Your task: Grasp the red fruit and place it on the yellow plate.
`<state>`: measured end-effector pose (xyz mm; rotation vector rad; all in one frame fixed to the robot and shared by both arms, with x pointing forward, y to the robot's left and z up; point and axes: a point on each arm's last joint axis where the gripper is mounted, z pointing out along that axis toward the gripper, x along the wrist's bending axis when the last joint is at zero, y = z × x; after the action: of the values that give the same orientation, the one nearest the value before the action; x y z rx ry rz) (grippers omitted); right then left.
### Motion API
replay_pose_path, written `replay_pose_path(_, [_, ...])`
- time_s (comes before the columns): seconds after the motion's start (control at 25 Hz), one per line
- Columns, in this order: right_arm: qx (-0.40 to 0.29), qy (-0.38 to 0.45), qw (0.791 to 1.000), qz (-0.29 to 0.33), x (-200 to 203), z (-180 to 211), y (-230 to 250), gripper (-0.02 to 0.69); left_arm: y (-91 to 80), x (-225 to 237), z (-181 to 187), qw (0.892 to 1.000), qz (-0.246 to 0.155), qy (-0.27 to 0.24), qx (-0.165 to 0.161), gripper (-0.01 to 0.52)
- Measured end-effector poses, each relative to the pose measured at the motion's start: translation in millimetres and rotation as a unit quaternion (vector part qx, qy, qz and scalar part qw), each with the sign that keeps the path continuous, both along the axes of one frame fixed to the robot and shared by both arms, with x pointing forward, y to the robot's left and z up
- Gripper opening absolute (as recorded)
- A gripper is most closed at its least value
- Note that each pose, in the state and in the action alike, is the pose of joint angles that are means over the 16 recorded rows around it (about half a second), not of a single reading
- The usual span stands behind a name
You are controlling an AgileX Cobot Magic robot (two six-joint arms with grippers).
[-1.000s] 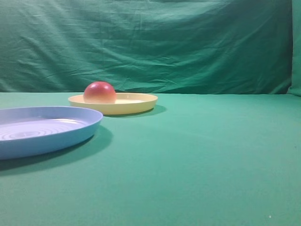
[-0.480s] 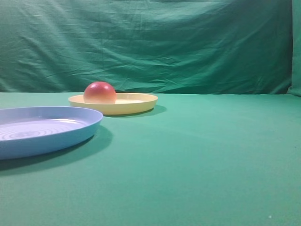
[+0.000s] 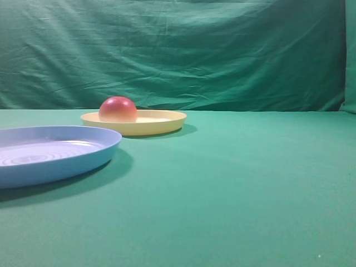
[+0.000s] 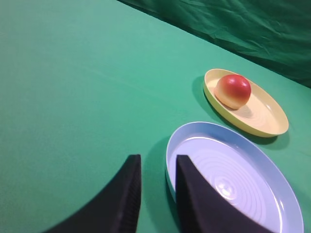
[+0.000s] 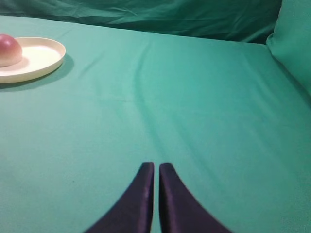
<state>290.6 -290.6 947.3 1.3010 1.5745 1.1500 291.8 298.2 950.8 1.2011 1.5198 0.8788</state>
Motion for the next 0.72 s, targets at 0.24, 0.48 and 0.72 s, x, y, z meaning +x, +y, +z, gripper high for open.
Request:
replay_pose_path(0.24, [0.0,0.002,1.0,0.0,0.0,-0.5,0.0,0.0,0.0,0.0,0.0,1.0,0.0,0.0,0.0,0.157])
replay_pose_path(0.48, [-0.001,0.003,1.0,0.0,-0.1,-0.7,0.0,0.0,0.0,0.0,0.0,1.0,0.0,0.0,0.0,0.157])
replay_pose_path(0.72, [-0.001,0.003,1.0,0.0,-0.1,-0.7,0.0,0.0,0.0,0.0,0.0,1.0,0.0,0.0,0.0,0.157])
